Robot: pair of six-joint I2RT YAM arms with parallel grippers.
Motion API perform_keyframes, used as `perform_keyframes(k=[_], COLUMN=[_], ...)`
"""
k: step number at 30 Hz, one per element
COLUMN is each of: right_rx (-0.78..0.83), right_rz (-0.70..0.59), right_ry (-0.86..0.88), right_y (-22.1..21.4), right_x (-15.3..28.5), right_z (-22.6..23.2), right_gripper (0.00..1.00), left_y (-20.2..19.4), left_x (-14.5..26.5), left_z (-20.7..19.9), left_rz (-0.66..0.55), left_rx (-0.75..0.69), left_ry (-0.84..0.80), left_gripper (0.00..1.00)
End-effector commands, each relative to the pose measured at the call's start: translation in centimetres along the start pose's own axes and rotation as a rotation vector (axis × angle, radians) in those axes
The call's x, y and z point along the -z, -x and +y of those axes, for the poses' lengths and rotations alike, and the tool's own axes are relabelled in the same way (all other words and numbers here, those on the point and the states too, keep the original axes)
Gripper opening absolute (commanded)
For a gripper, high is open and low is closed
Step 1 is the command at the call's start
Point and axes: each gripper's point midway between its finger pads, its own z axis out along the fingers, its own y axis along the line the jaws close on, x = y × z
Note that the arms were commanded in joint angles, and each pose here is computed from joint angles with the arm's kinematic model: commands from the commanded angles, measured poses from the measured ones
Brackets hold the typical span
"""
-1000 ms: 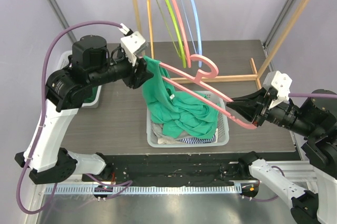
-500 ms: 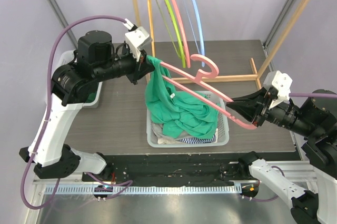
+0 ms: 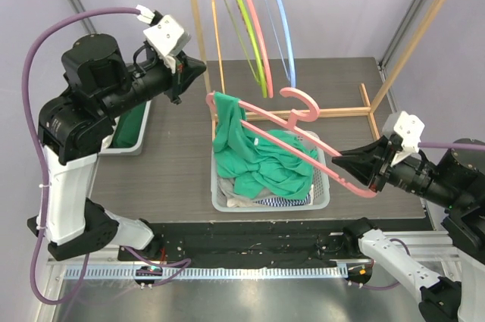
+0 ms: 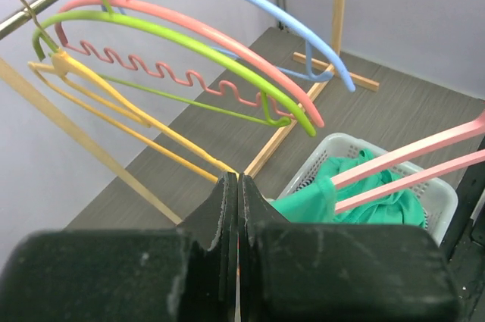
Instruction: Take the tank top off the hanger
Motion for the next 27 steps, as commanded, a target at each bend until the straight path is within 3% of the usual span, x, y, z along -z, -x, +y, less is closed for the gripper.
perform_keyframes(k=[1,5,7,8,9,13,14,17,22,26,27], right_rx=[0.019,0.036,0.039,0.038,0.041,0.037,0.039,0.043,0.04,0.028,0.028], right_rz=[-0.061,-0.125,-0.137,-0.13,-0.118,-0.083,-0.087,-0.09,-0.077,-0.059,-0.059], right_ry=[-0.061,-0.088,-0.095,-0.097,-0.1,-0.106,-0.106,-0.107,-0.105,-0.101,-0.101], right_y=[1.7,2.6,2.7,2.6,2.3,2.0,2.1,2.4,2.1,1.6,1.6], right_x=[2.8,5.2,5.4,5.2,4.9,3.7,3.4,2.9,2.4,1.9,1.9], right_z=[0.5,1.5,1.6,1.4,1.1,0.2,0.0,-0.3,-0.6,-0.7,-0.8], right_gripper=[0.01,0.01,0.01,0.01,0.01,0.01,0.01,0.01,0.01,0.01,0.01], left_y=[-0.9,-2.1,-3.5,-4.0,-4.1,-6.4,-6.6,-6.9,-6.9,-4.9,-3.8], left_x=[-1.5,-2.3,-2.8,-2.8,-2.4,-2.2,-2.1,-1.9,-1.5,-1.2,-0.7], left_z=[1.4,0.5,-2.3,-3.2,-4.5,-6.2,-6.4,-6.7,-4.5,2.5,2.8], left_rz=[0.03,0.061,0.088,0.1,0.097,0.154,0.157,0.161,0.159,0.128,0.099], left_rx=[-0.018,0.016,0.062,0.077,0.111,0.167,0.168,0.174,0.093,0.006,-0.002], left_ry=[0.063,0.002,-0.145,-0.19,-0.252,-0.321,-0.331,-0.341,-0.226,0.141,0.154], left_gripper=[0.0,0.0,0.12,0.26,0.31,0.37,0.44,0.46,0.51,0.53,0.54])
